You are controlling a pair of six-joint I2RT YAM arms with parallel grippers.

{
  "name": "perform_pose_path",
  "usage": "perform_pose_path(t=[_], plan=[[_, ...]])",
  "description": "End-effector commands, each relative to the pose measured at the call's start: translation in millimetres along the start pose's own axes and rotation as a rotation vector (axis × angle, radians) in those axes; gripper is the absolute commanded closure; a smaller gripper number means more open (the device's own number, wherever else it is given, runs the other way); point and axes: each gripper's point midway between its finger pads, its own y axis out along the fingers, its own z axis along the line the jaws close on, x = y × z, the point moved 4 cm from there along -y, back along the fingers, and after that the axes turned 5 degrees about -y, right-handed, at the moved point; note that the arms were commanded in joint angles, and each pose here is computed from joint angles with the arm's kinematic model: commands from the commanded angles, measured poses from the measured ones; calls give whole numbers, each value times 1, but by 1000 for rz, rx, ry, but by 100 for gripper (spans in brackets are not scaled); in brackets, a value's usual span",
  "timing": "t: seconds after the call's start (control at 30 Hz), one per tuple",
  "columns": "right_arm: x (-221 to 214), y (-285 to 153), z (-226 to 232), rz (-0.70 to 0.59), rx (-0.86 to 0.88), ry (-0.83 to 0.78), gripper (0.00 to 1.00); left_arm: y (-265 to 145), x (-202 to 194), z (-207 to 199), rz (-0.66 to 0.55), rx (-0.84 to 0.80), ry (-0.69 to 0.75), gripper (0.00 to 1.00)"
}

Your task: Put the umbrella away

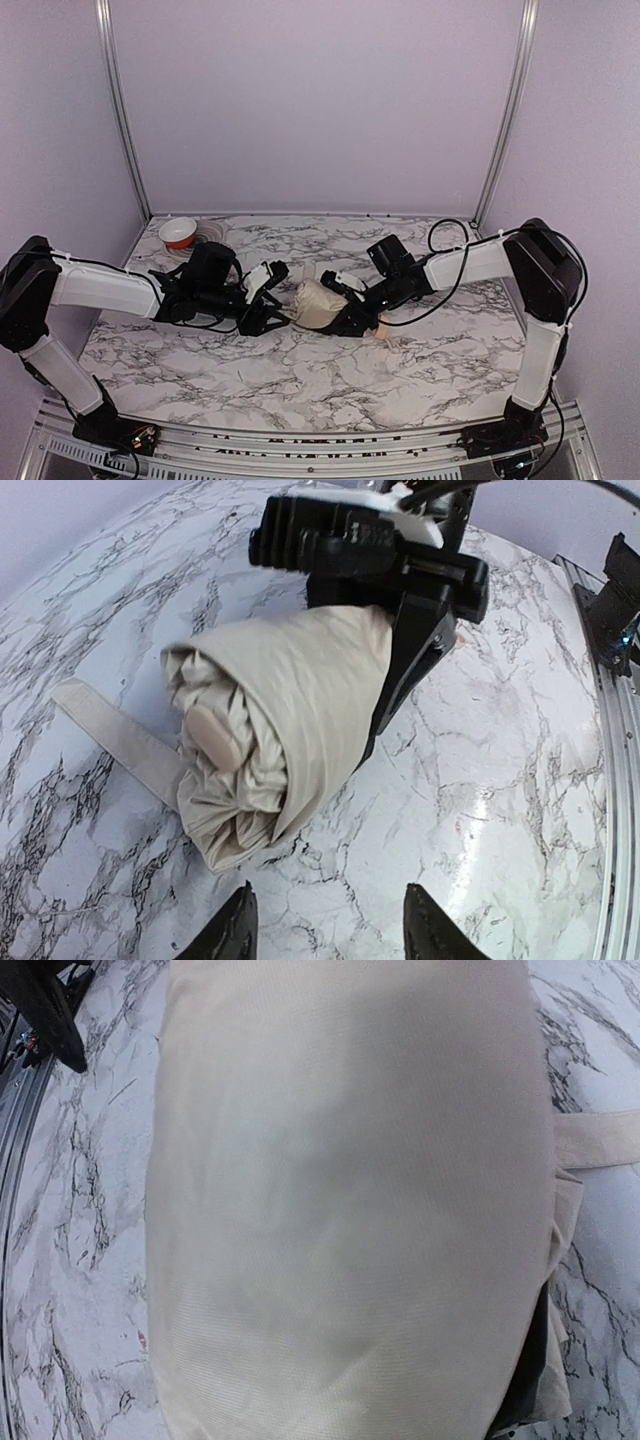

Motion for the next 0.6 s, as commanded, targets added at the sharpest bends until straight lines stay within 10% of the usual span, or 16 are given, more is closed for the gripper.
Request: perform_pose_path(t=[0.0,0.27,0.57], plan=[[23,-28,-4,-129,-39,52,90,10,-20,17,27,93,1,54],[52,-59,6,-271,-86,-52,89,12,1,31,-66,188,30,36],[58,-67,-8,-285,-186,-41,91,23,12,6,-89,125,43,44]])
